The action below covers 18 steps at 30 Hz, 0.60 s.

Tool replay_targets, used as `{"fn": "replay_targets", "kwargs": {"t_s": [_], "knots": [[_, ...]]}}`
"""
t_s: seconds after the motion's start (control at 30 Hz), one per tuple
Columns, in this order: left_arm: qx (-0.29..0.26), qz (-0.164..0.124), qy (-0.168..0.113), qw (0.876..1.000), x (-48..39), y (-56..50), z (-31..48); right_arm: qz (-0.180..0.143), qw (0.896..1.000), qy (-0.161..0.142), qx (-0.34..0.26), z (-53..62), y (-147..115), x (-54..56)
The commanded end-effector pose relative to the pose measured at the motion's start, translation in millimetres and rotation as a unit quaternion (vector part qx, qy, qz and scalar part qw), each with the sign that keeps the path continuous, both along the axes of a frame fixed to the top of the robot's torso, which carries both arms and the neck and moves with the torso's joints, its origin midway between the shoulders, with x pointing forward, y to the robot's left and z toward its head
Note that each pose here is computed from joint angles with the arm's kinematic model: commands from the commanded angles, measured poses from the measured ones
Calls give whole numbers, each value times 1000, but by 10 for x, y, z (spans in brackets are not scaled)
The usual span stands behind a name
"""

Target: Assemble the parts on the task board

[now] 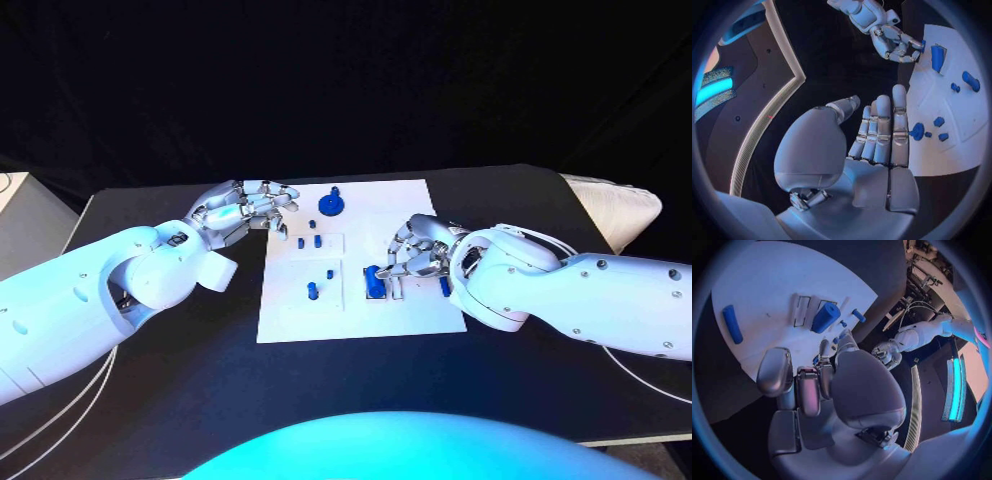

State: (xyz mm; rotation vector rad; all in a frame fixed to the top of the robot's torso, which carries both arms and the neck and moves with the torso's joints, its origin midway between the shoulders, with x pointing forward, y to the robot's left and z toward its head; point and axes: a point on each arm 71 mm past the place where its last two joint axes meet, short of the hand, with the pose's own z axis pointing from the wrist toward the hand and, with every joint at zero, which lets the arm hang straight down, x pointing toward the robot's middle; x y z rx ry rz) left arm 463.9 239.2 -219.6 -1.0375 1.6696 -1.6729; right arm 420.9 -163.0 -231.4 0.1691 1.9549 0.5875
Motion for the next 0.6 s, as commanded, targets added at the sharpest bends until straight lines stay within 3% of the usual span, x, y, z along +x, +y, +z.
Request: {"fn": "replay_targets", "kwargs": {"t_s": [0.03,0.3,0.6], "knots": [[-7,-8,0,1000,-11,-20,2,40,998,-14,43,32,37,-22],[-8,-9,0,1000,-16,-29,-1,53,998,-20,22,-44,10,-36],[-8,-9,0,1000,-19,-27,-5,36,999,-30,0,-122,29,-16]]}}
